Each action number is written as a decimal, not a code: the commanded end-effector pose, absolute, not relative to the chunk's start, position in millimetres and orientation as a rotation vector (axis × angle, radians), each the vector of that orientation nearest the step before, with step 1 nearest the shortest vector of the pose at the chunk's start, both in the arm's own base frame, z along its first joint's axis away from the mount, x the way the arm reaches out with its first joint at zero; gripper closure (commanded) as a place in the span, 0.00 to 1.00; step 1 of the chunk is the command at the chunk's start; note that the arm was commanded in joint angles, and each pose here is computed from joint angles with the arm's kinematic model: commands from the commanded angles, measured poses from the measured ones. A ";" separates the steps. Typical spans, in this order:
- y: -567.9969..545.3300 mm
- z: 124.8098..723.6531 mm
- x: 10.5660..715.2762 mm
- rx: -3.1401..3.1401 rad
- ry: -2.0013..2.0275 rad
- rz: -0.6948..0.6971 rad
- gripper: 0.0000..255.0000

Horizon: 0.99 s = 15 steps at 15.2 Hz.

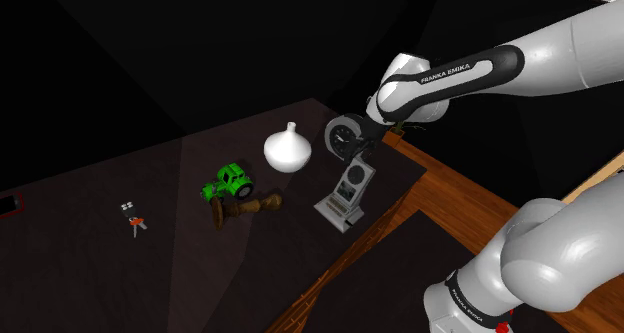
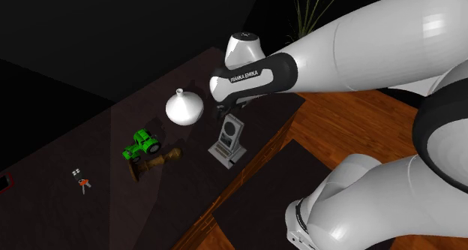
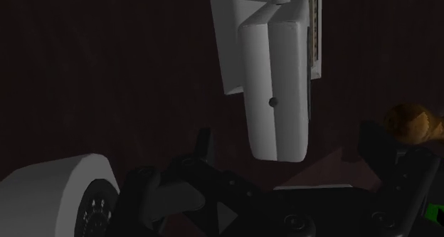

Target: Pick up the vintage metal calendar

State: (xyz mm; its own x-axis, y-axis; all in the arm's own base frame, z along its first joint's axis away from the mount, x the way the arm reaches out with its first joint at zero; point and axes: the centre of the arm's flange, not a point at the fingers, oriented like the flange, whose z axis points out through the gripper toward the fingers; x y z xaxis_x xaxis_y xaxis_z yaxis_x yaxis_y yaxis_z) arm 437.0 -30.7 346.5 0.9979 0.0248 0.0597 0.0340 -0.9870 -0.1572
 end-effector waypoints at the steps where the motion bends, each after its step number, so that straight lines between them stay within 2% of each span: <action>1: -30.8 339.8 437.3 -2.981 -0.044 -0.087 0.00; 2: -30.8 339.8 437.3 -2.982 -0.044 -0.087 0.00; 3: -30.1 340.2 437.5 -2.982 -0.044 -0.087 1.00; 12: -30.8 339.8 437.3 -2.981 -0.044 -0.087 1.00; 15: -30.8 355.7 437.3 -2.981 -0.044 -0.087 1.00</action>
